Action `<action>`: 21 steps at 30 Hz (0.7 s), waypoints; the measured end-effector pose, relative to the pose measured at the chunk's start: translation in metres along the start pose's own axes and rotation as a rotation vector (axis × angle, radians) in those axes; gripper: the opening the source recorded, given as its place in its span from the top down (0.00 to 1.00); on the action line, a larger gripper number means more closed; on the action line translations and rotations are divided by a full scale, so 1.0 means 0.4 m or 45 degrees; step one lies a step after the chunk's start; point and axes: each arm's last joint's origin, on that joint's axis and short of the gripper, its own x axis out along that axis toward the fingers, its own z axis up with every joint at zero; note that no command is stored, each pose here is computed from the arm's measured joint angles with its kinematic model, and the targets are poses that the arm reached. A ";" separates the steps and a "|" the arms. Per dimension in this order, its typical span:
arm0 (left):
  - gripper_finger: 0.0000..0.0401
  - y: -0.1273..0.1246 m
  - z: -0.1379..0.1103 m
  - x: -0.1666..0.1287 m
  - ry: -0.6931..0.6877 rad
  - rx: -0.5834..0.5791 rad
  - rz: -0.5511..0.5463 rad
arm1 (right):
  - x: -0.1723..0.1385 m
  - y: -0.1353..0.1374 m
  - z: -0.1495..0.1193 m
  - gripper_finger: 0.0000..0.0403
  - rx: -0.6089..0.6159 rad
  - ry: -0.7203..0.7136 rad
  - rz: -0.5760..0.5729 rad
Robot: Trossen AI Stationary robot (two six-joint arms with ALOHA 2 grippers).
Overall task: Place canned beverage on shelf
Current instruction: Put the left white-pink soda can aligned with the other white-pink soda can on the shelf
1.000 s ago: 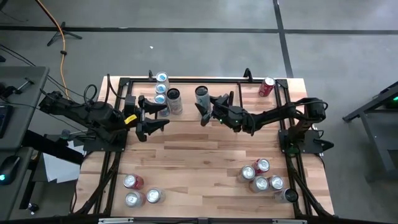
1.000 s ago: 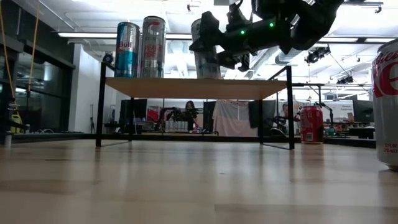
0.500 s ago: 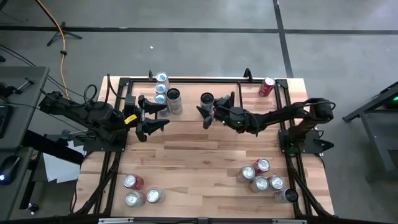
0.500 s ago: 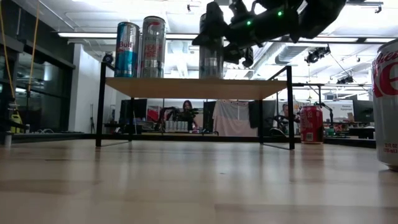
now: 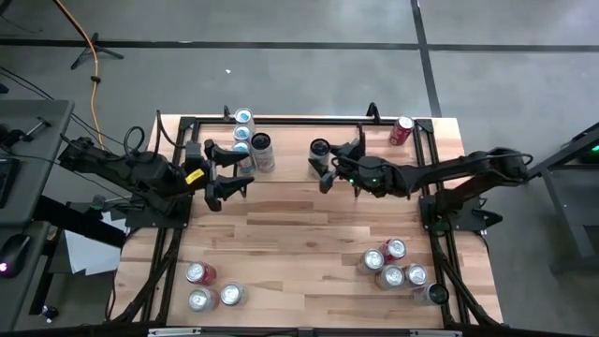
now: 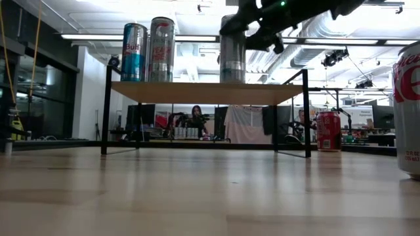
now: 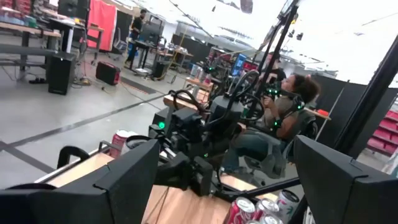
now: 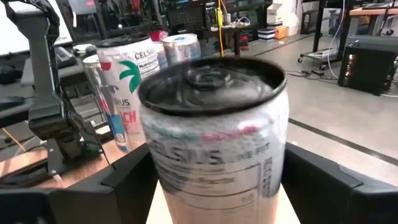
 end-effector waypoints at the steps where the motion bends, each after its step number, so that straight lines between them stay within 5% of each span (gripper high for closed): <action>1: 0.23 0.000 0.001 0.000 -0.004 0.010 0.006 | -0.007 -0.003 0.008 0.27 -0.001 0.001 0.000; 21: 0.23 0.017 0.024 -0.023 -0.053 0.227 0.087 | -0.086 -0.042 0.079 0.27 0.003 0.000 0.004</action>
